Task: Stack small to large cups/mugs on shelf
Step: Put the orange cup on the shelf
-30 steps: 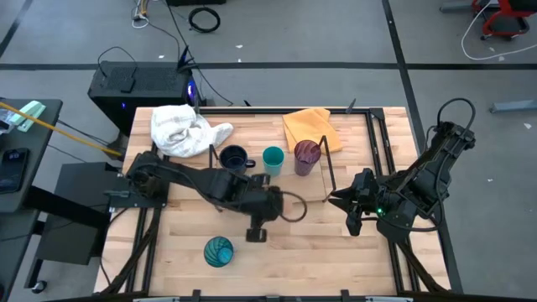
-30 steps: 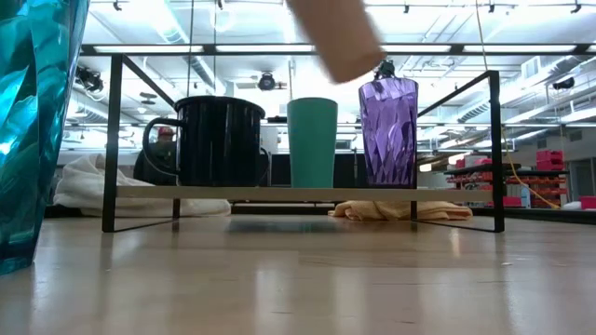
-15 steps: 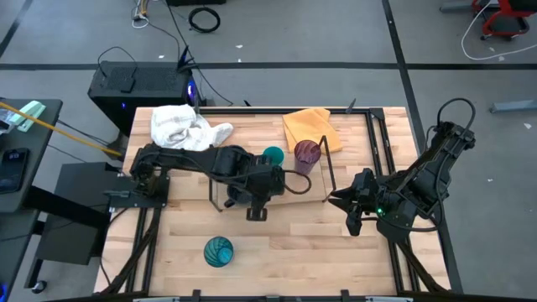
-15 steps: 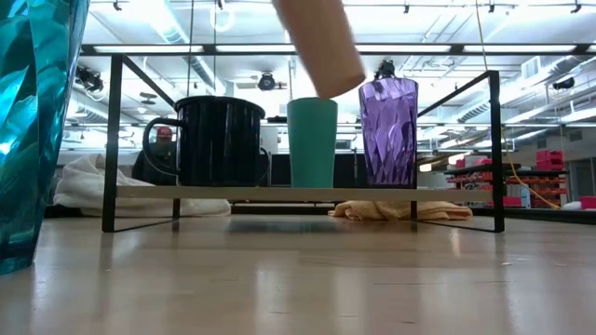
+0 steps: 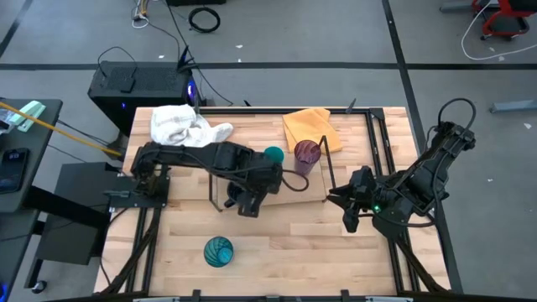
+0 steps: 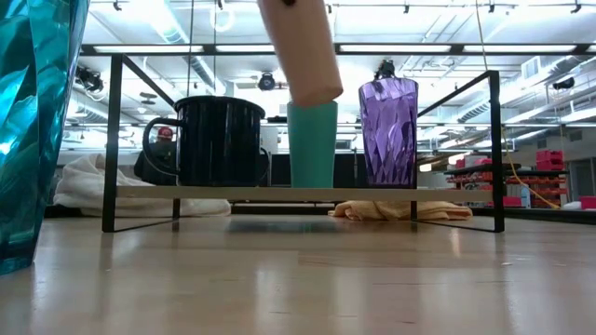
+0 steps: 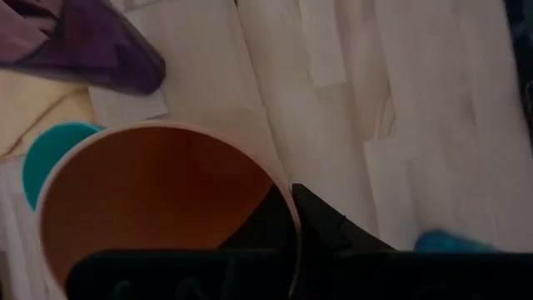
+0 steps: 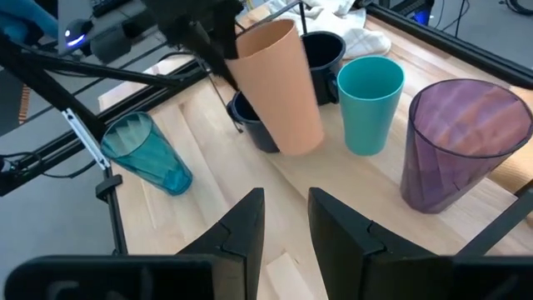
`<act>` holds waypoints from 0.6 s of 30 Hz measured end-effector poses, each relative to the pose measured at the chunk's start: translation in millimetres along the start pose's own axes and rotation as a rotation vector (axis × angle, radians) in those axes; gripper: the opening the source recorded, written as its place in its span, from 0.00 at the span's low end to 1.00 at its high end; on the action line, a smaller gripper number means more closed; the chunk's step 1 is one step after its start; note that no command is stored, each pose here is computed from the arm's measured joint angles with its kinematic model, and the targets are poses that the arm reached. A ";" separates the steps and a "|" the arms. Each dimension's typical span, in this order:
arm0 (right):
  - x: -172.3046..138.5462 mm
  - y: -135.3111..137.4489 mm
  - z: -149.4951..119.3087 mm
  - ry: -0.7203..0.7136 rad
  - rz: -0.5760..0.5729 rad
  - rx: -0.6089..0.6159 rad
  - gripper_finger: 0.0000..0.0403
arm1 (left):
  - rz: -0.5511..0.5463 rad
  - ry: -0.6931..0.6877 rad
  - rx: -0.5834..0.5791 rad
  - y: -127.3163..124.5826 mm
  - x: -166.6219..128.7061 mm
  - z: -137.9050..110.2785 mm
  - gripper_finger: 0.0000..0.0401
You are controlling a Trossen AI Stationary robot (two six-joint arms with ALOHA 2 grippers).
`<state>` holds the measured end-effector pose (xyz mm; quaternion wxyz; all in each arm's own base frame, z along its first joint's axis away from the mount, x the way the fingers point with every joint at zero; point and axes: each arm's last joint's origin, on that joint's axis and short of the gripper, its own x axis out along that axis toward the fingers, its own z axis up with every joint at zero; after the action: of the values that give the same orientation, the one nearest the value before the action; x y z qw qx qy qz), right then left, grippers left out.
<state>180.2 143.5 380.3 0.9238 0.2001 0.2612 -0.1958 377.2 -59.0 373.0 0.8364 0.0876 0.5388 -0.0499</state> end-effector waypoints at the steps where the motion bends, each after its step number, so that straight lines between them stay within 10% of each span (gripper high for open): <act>1: 0.5 -0.2 0.3 0.005 0.001 -0.002 0.25 | -0.003 -0.014 -0.009 1.7 -1.2 1.3 0.03; 18: 0.5 0.9 1.2 0.001 0.010 0.008 0.26 | -0.029 0.164 0.135 -2.0 58.3 7.4 0.03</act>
<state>181.5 143.6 381.2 0.9238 0.2054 0.2600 -0.1920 407.6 -61.8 322.8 0.7808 0.1395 0.6022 -0.0909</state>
